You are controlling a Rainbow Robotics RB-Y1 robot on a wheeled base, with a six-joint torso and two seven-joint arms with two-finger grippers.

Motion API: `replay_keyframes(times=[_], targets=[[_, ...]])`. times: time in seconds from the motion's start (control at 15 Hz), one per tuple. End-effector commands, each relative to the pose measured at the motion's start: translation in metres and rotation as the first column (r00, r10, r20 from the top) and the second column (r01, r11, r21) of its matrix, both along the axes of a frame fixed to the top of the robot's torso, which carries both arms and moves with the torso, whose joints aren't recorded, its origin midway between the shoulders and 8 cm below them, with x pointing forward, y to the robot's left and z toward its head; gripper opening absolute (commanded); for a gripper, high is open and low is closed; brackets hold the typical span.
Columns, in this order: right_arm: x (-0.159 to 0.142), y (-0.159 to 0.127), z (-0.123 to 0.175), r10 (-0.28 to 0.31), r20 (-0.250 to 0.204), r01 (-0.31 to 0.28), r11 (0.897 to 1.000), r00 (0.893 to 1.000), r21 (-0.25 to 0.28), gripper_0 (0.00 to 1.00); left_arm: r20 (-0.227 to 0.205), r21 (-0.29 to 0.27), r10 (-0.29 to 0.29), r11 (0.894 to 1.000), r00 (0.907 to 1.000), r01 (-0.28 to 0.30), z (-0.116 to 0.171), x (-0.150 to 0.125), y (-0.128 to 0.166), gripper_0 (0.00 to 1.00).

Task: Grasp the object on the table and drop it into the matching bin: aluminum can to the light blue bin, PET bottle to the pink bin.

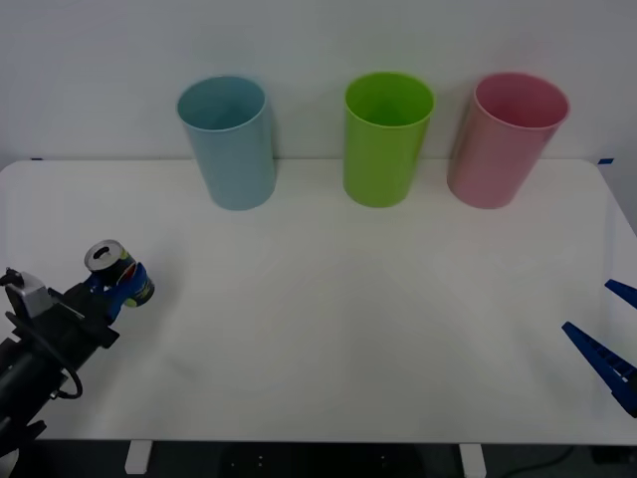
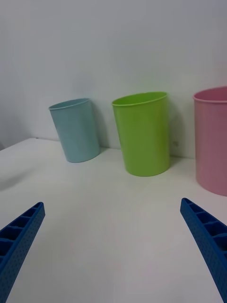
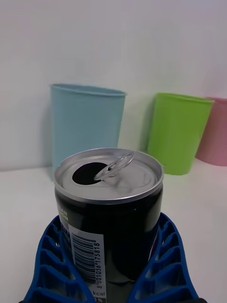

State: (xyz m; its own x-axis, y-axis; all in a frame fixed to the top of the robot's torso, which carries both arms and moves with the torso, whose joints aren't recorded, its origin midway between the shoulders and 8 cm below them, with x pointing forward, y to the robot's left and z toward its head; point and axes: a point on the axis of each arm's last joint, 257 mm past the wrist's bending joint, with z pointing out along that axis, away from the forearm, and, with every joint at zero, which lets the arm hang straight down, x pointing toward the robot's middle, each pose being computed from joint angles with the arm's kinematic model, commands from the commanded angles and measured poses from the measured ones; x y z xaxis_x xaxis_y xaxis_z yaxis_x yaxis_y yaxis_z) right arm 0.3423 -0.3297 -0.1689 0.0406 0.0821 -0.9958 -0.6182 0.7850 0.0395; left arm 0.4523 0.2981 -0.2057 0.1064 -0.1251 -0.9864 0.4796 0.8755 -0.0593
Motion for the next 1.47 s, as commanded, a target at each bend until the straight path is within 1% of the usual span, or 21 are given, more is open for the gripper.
replay_keyframes(times=[0.07,0.13,0.2,0.27,0.33,0.53,0.73,0.87,0.93,1.2,1.47], targets=[[0.0,0.0,0.0,0.0,0.0,0.0,1.0,1.0,0.0,1.0,0.039,-0.04,0.004,0.999,0.9992,-0.003,0.036,0.001,0.008,0.0],[0.0,0.0,0.0,0.0,0.0,0.0,1.0,1.0,0.0,1.0,0.05,-0.047,0.015,0.999,0.9986,-0.013,0.048,0.003,0.012,0.0],[0.0,0.0,0.0,0.0,0.0,0.0,1.0,1.0,0.0,1.0,0.057,-0.038,0.021,0.999,0.9981,-0.019,0.057,0.004,0.014,0.0],[0.0,0.0,0.0,0.0,0.0,0.0,1.0,1.0,0.0,1.0,0.063,-0.048,0.032,0.998,0.9975,-0.029,0.071,0.008,0.014,0.0],[0.0,0.0,0.0,0.0,0.0,0.0,1.0,1.0,0.0,1.0,0.067,-0.057,0.029,0.998,0.9974,-0.025,0.08,0.012,0.011,0.0],[0.0,0.0,0.0,0.0,0.0,0.0,1.0,1.0,0.0,1.0,0.091,-0.072,-0.008,0.997,0.9958,0.015,0.108,0.029,-0.003,0.0],[0.0,0.0,0.0,0.0,0.0,0.0,1.0,1.0,0.0,1.0,0.105,-0.093,-0.023,0.995,0.9942,0.032,0.139,0.053,-0.013,0.0],[0.0,0.0,0.0,0.0,0.0,0.0,1.0,1.0,0.0,1.0,0.101,-0.095,-0.027,0.995,0.9945,0.037,0.154,0.067,-0.018,0.0],[0.0,0.0,0.0,0.0,0.0,0.0,1.0,1.0,0.0,1.0,0.094,-0.1,-0.024,0.994,0.9953,0.033,0.16,0.074,-0.021,0.0],[0.0,0.0,0.0,0.0,0.0,0.0,1.0,1.0,0.0,1.0,0.089,-0.108,-0.014,0.994,0.996,0.024,0.187,0.102,-0.033,0.0],[0.0,0.0,0.0,0.0,0.0,0.0,1.0,1.0,0.0,1.0,0.078,-0.083,-0.006,0.996,0.9969,0.013,0.2,0.145,-0.046,0.01]])
